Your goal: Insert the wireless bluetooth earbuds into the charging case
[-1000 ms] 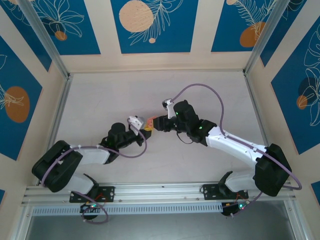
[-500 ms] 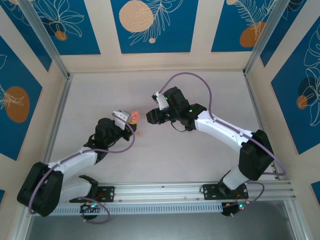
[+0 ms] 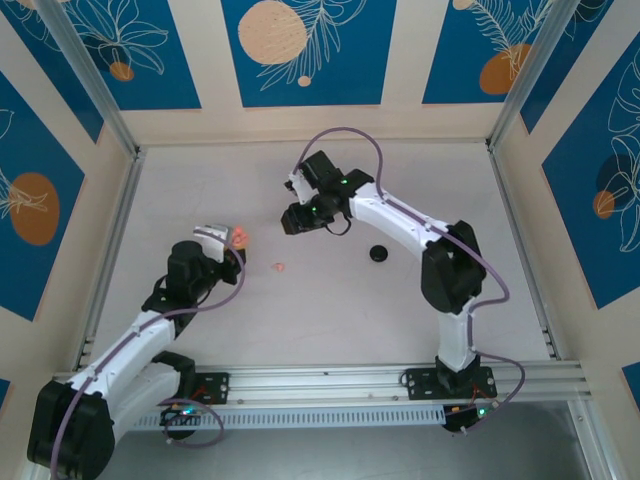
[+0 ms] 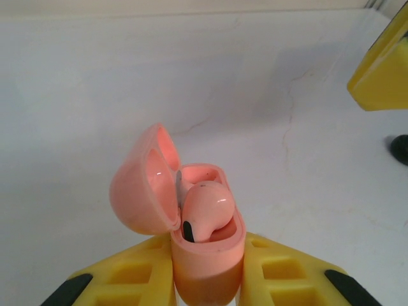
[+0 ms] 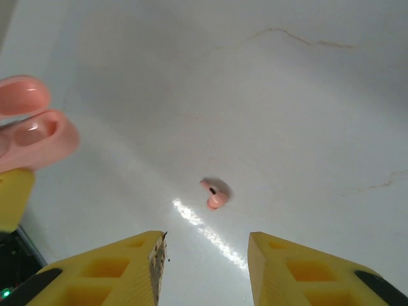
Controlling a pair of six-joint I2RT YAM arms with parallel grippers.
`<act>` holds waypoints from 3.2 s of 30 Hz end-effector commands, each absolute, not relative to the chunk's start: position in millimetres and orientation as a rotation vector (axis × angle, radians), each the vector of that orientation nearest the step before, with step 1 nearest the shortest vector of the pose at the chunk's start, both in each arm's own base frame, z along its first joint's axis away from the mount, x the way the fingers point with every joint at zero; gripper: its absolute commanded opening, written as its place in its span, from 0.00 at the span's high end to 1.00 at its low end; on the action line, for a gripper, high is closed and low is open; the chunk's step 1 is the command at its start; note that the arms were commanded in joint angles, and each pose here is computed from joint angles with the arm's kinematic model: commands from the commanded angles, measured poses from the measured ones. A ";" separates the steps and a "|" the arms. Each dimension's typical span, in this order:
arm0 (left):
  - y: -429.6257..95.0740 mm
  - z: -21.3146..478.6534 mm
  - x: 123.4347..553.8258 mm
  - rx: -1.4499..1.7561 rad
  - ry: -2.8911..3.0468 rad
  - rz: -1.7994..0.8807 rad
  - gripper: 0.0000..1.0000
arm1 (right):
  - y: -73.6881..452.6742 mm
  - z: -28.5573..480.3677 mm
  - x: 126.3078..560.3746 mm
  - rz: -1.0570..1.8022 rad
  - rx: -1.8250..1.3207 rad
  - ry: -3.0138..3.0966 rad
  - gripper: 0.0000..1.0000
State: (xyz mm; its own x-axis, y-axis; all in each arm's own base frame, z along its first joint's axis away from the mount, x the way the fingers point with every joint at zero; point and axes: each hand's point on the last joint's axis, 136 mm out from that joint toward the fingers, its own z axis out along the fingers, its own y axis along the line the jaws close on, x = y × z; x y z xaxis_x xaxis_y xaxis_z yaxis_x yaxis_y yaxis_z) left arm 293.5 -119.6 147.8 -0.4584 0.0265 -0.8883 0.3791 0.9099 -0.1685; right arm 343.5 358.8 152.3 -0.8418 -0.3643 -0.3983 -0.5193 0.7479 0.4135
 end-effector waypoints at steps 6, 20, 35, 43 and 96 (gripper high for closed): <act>-105.5 148.3 290.2 0.219 2.068 -0.378 0.77 | 360.2 111.0 333.8 0.696 -0.711 2.886 0.59; -105.3 153.2 290.5 0.213 2.052 -0.383 0.77 | 385.3 65.2 300.6 0.735 -0.661 3.064 0.59; -105.6 156.5 291.9 0.204 2.045 -0.389 0.77 | 399.5 35.6 294.4 0.747 -0.666 3.116 0.61; -105.4 155.8 292.1 0.203 2.048 -0.387 0.77 | 401.3 25.5 298.1 0.727 -0.668 3.120 0.63; -109.2 156.0 291.1 0.211 2.058 -0.414 0.77 | 295.5 64.9 256.5 0.619 -0.782 3.169 0.77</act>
